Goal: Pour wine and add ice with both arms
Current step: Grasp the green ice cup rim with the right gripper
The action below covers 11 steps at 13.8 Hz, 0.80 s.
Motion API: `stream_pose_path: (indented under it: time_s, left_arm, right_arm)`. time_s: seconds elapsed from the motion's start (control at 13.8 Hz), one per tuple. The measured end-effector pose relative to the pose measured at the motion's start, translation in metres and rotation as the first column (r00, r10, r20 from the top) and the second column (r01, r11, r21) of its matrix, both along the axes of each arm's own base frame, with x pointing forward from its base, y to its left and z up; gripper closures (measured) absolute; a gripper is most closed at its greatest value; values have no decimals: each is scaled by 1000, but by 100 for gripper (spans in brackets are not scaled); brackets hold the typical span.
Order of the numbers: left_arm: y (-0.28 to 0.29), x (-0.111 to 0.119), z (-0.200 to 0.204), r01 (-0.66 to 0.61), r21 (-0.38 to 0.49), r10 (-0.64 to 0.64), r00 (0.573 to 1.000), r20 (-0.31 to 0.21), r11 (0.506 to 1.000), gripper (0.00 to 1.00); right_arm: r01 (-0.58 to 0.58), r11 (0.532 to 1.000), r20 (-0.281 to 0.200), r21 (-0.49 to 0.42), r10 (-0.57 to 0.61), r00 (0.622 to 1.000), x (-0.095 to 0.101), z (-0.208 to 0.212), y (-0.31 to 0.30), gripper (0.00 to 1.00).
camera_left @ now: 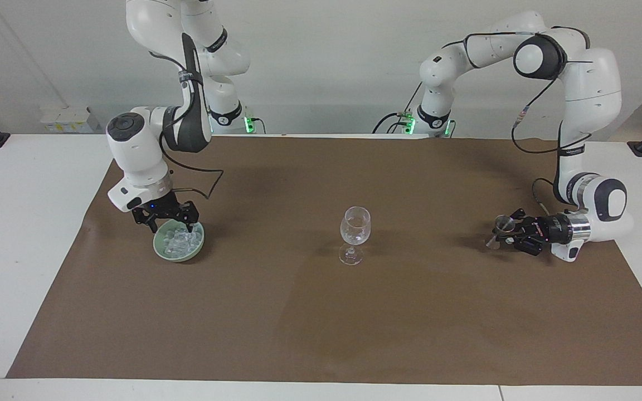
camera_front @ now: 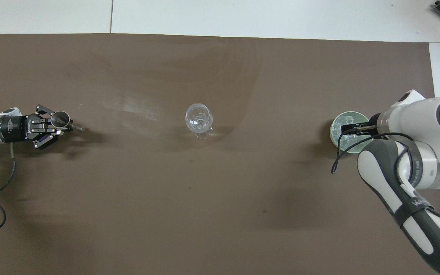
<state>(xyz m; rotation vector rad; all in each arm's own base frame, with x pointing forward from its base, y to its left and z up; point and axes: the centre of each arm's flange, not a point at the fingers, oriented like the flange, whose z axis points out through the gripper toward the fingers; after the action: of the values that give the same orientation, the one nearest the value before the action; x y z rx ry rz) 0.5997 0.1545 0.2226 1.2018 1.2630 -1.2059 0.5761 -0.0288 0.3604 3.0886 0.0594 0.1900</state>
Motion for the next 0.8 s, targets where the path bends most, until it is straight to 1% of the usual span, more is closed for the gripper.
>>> stream_pose_path:
  time_s: [0.22,0.29,0.36,0.43,0.51,0.65,0.72,0.8]
  left_arm:
    - [1,1,1,6,9,-6,1000,3,1000,78]
    - [1,1,1,8,11,-8,1000,3,1000,78]
    - [1,1,1,10,13,-10,1000,3,1000,78]
    - [1,0,1,10,14,-11,1000,3,1000,78]
    - [1,0,0,11,15,-11,1000,2,1000,78]
    - [1,0,-1,16,20,-16,1000,0,1000,78]
    - [1,0,-2,16,24,-16,1000,-1,1000,78]
    - [2,0,-3,15,26,-15,1000,-1,1000,78]
  right_arm:
    - [-15,1000,8,-9,15,1000,4,-10,3,0]
    - [-22,1000,6,-11,22,1000,4,-12,4,4]
    - [-41,999,4,-13,41,999,4,-13,5,5]
    - [-58,998,2,-15,58,998,3,-14,6,11]
    - [-73,997,-1,-17,73,997,3,-14,6,11]
    - [-86,996,-6,-19,86,996,2,-16,6,25]
    - [-89,996,-9,-20,89,996,1,-17,6,26]
    - [-90,996,-12,-19,90,996,0,-19,6,33]
